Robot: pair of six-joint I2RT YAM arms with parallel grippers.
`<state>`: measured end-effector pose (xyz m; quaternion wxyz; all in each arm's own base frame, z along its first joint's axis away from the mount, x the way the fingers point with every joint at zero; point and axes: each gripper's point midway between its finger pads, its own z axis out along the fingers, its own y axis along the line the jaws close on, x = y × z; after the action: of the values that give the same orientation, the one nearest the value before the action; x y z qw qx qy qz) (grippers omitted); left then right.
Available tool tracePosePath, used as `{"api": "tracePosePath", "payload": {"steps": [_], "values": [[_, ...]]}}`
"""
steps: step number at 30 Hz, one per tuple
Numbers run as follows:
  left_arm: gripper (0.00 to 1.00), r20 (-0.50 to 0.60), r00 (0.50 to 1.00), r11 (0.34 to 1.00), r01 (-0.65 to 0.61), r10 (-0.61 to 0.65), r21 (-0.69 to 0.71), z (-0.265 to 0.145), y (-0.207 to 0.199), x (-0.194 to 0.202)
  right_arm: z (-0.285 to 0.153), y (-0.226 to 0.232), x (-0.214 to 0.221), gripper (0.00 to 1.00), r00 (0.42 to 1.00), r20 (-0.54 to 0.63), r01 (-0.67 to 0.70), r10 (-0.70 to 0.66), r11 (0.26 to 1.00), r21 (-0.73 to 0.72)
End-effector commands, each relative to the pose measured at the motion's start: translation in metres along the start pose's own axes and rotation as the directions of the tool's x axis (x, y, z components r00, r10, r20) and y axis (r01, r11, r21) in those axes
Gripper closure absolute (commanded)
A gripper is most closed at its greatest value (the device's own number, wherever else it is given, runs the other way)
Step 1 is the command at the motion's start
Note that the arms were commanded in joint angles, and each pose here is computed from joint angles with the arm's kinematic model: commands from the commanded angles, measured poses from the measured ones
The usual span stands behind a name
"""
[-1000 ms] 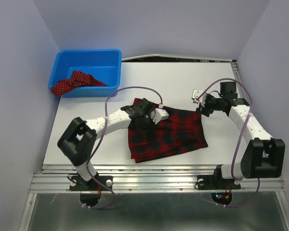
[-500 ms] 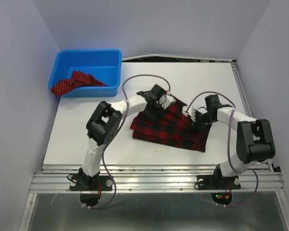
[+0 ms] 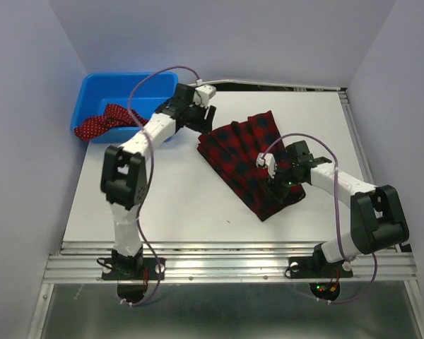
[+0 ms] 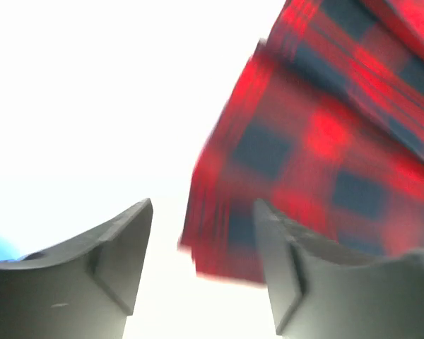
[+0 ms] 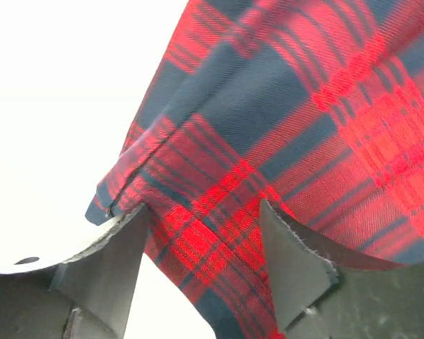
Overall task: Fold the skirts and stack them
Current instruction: Fold the skirt
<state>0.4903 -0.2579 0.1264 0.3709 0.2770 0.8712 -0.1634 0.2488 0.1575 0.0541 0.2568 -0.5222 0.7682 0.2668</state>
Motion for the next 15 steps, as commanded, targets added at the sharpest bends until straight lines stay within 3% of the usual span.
{"api": "tracePosePath", "payload": {"steps": [1, 3, 4, 7, 10, 15], "values": [[0.28, 0.233, 0.963, 0.977, 0.091, -0.135, 0.193, -0.097, -0.067, -0.035, -0.017, -0.043, -0.056, 0.29, 0.955, 0.148, -0.279, 0.256, 0.946, 0.166], [0.28, 0.252, 0.943, 0.954, 0.151, -0.217, 0.258, -0.127, -0.085, -0.023, -0.029, -0.059, -0.073, 0.29, 0.941, 0.181, -0.323, 0.286, 0.918, 0.23], [0.29, 0.185, 0.932, 0.919, 0.246, -0.311, 0.308, -0.123, -0.096, 0.008, -0.034, -0.061, -0.083, 0.29, 0.929, 0.209, -0.349, 0.304, 0.908, 0.23], [0.32, 0.151, 0.887, 0.854, 0.356, -0.437, 0.38, -0.132, -0.113, 0.028, -0.048, -0.063, -0.114, 0.31, 0.918, 0.279, -0.35, 0.284, 0.908, 0.23], [0.34, 0.057, 0.845, 0.794, 0.474, -0.532, 0.38, -0.121, -0.121, 0.072, -0.047, -0.052, -0.124, 0.34, 0.917, 0.261, -0.356, 0.302, 0.914, 0.195], [0.34, -0.034, 0.806, 0.738, 0.557, -0.591, 0.38, -0.101, -0.14, 0.096, -0.022, -0.032, -0.113, 0.34, 0.931, 0.172, -0.35, 0.321, 0.92, 0.179]]}}
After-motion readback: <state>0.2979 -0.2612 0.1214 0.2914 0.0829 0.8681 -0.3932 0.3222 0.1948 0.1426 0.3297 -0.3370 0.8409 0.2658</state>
